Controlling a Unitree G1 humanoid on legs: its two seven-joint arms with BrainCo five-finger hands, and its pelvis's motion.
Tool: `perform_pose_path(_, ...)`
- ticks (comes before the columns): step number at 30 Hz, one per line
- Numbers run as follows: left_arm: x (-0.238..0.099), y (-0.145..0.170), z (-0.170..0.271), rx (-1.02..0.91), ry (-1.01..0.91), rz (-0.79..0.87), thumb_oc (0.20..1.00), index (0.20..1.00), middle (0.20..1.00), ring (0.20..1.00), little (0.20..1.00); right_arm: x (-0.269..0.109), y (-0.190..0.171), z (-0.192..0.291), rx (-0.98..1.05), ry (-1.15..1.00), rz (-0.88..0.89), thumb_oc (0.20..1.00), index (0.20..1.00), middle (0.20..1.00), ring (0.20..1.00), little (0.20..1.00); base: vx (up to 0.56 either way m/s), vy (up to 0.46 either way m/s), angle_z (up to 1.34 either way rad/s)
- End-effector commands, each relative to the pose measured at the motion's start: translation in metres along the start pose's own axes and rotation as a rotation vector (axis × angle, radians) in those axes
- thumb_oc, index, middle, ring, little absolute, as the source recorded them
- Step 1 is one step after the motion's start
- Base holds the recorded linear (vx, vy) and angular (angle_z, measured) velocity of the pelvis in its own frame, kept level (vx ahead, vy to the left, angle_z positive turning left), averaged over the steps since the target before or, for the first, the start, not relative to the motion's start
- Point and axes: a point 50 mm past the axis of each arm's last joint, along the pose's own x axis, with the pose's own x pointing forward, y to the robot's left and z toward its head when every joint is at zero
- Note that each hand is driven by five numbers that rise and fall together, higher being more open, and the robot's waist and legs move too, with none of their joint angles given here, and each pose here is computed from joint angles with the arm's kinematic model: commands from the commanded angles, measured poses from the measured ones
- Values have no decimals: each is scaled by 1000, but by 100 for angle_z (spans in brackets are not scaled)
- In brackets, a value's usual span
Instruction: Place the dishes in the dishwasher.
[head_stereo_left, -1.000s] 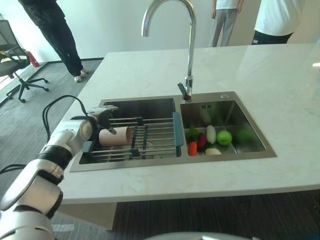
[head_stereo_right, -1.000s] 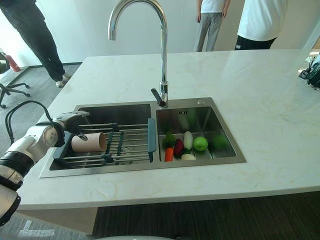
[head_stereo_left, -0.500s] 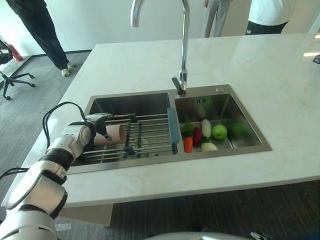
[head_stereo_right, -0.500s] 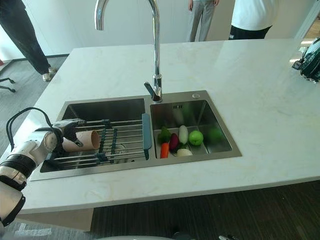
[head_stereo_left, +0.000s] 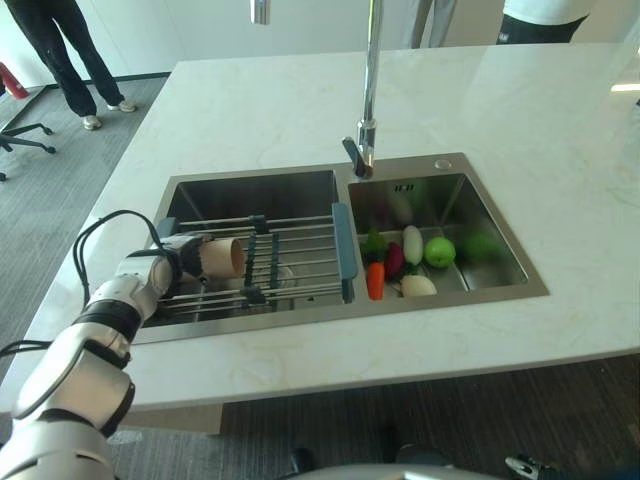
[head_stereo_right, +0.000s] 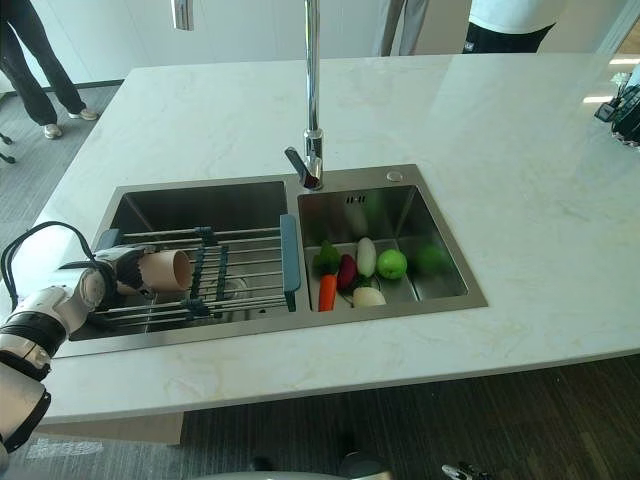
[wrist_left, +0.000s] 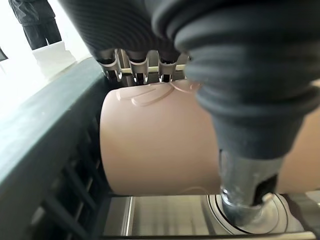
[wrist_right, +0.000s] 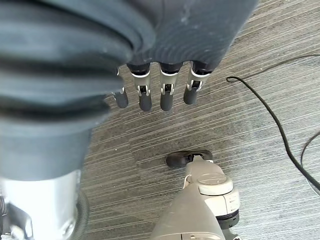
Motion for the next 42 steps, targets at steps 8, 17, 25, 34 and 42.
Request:
perform_pose_path(8,-3,19,-26,17,122,60,1000,1000,1000,1000,1000,-4,-10,29,-74,-89,-9,1000,1000,1000,1000,1000,0,0,0)
perform_pose_path(17,-5,-2,-37,87,195,-62,200,200,200,200,200,-4,-8,35,-84,-109,-4,1000,1000,1000,1000,1000,0,0,0)
perform_pose_path(25,-6,-11,-40,153,207,-93,200,200,200,200,200,-4,-9,40,-93,-123,-7,1000,1000,1000,1000,1000,0,0,0)
perform_pose_path(34,-5,53,-1,-46,-54,247,200,200,200,200,200,-2,-5,33,-91,-114,1,1000,1000,1000,1000,1000,2,-2,0)
perform_pose_path(42,-35,114,24,-181,-292,556,200,200,200,200,200,0,4,12,-48,-103,9,1000,1000,1000,1000,1000,38,-32,1)
